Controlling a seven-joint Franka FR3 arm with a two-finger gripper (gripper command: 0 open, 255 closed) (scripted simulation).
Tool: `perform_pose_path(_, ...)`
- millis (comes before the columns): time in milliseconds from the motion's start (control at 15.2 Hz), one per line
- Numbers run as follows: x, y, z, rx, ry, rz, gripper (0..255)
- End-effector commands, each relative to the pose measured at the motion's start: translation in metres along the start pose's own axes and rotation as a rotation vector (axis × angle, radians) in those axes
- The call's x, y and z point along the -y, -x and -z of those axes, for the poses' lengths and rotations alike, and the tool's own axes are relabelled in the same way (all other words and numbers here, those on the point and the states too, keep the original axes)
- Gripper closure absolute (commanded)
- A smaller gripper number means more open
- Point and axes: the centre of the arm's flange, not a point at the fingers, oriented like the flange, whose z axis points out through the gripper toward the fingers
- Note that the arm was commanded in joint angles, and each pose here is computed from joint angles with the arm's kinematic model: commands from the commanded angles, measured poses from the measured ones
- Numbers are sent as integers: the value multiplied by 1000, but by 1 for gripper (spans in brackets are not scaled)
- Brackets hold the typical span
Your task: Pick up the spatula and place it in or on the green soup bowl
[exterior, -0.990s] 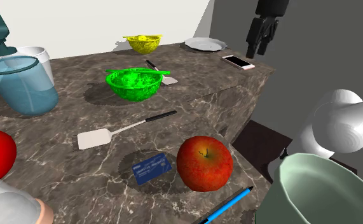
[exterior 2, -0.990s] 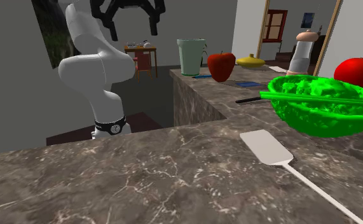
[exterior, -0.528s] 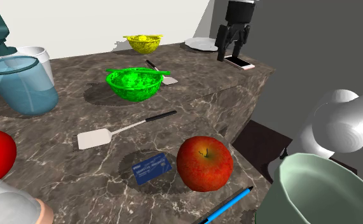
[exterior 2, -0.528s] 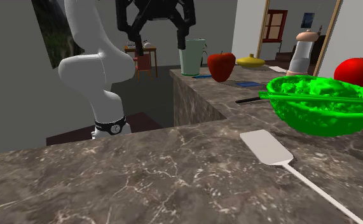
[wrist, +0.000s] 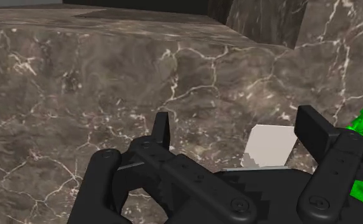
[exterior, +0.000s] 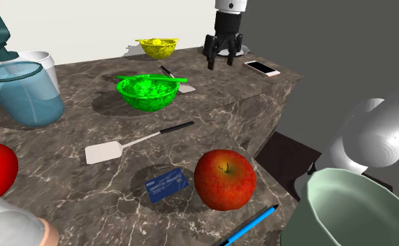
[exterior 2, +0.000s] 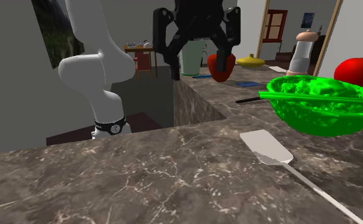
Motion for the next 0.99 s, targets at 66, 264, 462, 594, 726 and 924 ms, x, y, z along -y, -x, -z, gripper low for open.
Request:
perform_pose_path(66, 16, -33, -10, -14, 10, -27, 0)
perform_pose_path(264, 29, -67, -22, -26, 20, -53, 0)
perform_pose_path(462, 40, -102, -32, -39, 30, -79, 0)
perform_pose_path(594, 48, -126, -40, -48, 37, -96, 0)
perform_pose_path(726, 54, -149, -47, -56, 43, -114, 0)
perform_pose_path(924, 64, -185, -57, -69, 54, -140, 0)
